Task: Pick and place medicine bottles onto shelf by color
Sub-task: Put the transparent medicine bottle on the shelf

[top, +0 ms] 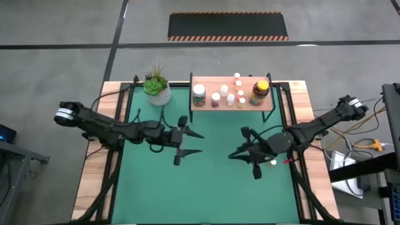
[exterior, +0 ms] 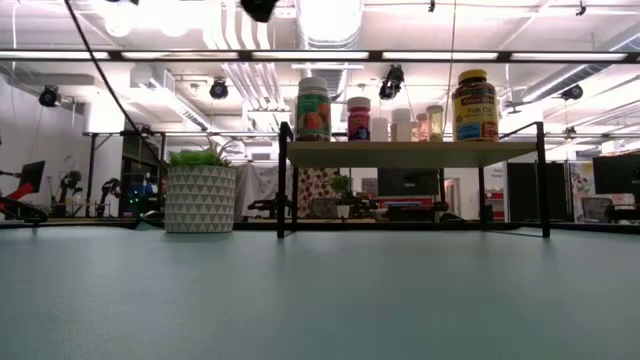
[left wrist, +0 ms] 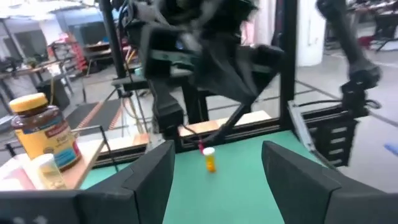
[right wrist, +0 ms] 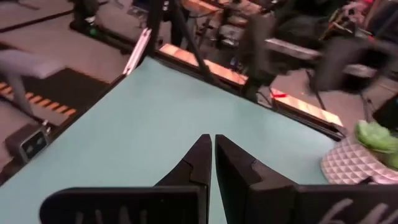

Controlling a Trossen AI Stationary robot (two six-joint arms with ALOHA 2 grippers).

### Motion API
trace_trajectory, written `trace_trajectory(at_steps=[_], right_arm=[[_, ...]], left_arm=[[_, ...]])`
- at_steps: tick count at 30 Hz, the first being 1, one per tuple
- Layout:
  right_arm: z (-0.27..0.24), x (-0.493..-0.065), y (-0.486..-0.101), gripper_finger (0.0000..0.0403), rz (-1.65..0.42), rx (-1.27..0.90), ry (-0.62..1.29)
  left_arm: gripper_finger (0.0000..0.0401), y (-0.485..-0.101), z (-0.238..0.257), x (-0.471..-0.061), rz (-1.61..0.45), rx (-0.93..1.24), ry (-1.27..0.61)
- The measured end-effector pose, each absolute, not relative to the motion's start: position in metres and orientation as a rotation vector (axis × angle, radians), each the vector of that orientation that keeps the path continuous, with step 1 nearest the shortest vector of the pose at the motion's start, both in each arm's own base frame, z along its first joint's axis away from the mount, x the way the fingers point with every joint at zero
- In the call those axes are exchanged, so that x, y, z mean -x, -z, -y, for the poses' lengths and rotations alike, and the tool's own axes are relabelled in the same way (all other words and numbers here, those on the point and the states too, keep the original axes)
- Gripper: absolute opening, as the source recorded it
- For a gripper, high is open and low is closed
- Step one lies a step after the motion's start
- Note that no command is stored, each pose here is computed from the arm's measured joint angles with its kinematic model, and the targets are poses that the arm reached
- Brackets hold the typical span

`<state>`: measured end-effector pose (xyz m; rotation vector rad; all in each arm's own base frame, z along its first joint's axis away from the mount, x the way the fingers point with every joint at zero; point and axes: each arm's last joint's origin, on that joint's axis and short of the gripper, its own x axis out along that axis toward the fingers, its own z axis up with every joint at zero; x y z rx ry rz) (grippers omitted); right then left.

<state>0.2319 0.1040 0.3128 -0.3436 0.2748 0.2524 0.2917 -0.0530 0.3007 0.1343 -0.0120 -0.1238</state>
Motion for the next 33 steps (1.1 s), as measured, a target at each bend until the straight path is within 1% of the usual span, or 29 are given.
trace_trajectory(at_steps=[5, 11, 15, 20, 25, 33], right_arm=[[-0.087, -0.235, -0.341, 0.0013, -0.338, 0.247, -0.17], [-0.048, -0.233, -0.376, 0.0013, -0.486, 0.089, 0.011], [-0.019, -0.236, -0.39, 0.0013, -0.561, 0.028, 0.147], [0.018, -0.253, -0.399, 0.0013, -0.667, 0.002, 0.291], [0.056, -0.278, -0.403, 0.0013, -0.788, 0.028, 0.376], [0.126, -0.312, -0.391, 0.0013, -0.993, 0.002, 0.358]], left_arm=[[0.0224, -0.297, 0.055, -0.264, 0.052, -0.104, 0.15], [0.0224, -0.298, 0.051, -0.244, 0.077, -0.127, 0.15], [0.0224, -0.299, 0.049, -0.235, 0.101, -0.182, 0.145], [0.0224, -0.304, 0.047, -0.226, 0.14, -0.249, 0.134], [0.0224, -0.306, 0.045, -0.22, 0.157, -0.314, 0.12], [0.0224, -0.305, 0.041, -0.217, 0.114, -0.394, 0.015]])
